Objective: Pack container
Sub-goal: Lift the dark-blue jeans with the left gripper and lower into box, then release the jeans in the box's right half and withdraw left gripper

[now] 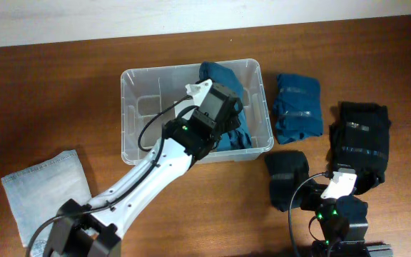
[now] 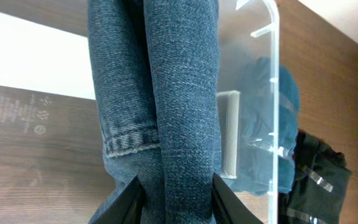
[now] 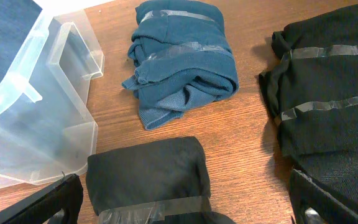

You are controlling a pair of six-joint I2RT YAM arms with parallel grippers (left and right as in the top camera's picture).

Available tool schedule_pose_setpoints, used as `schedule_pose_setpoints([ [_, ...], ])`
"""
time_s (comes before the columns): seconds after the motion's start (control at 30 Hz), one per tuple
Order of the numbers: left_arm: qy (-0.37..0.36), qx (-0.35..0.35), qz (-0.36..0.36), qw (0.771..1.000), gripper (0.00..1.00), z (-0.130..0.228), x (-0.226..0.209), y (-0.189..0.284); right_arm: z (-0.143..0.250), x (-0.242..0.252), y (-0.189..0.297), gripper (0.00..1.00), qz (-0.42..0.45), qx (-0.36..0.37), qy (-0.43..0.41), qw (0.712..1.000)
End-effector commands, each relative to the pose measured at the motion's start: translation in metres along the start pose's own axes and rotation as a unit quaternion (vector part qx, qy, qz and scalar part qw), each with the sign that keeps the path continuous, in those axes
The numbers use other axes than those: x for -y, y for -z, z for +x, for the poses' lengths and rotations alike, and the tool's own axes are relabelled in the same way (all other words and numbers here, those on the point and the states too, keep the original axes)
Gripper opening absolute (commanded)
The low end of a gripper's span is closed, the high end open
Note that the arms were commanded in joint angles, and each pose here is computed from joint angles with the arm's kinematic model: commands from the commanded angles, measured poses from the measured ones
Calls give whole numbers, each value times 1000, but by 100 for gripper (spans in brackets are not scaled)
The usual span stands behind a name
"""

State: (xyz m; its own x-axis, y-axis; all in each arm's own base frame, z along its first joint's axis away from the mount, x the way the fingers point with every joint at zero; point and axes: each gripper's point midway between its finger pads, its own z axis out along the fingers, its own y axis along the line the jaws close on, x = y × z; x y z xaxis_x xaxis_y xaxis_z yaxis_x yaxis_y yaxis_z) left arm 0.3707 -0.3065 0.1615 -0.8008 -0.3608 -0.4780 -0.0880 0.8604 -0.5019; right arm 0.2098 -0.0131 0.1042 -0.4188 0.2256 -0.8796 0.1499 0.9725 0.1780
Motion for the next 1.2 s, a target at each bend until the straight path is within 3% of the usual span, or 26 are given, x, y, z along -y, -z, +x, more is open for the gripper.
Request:
schedule_pose_setpoints([
  [0.0, 9, -10, 5, 1000, 1, 10, 9, -9, 1, -1, -1, 98, -2, 1, 3, 1000],
  [0.37, 4, -43, -60, 997, 4, 17, -29, 0, 1, -1, -1, 98, -2, 1, 3, 1000],
  [0.43, 9, -47, -79, 996, 20, 12, -42, 7, 1, -1, -1, 98, -2, 1, 3, 1000],
  [0.5, -1, -50, -100, 994, 70, 5, -57, 16, 1, -1, -1, 98, -2, 1, 3, 1000],
  [0.63, 2, -45, -150, 988, 92, -9, -90, 32, 1, -1, -1, 98, -2, 1, 3, 1000],
  [0.97, -9, -11, -233, 972, 96, -85, -189, 103, 1, -1, -1, 98, -2, 1, 3, 1000],
  [1.17, 72, 25, -294, 953, 98, -115, -267, 171, 1, -1, -1, 98, -2, 1, 3, 1000],
])
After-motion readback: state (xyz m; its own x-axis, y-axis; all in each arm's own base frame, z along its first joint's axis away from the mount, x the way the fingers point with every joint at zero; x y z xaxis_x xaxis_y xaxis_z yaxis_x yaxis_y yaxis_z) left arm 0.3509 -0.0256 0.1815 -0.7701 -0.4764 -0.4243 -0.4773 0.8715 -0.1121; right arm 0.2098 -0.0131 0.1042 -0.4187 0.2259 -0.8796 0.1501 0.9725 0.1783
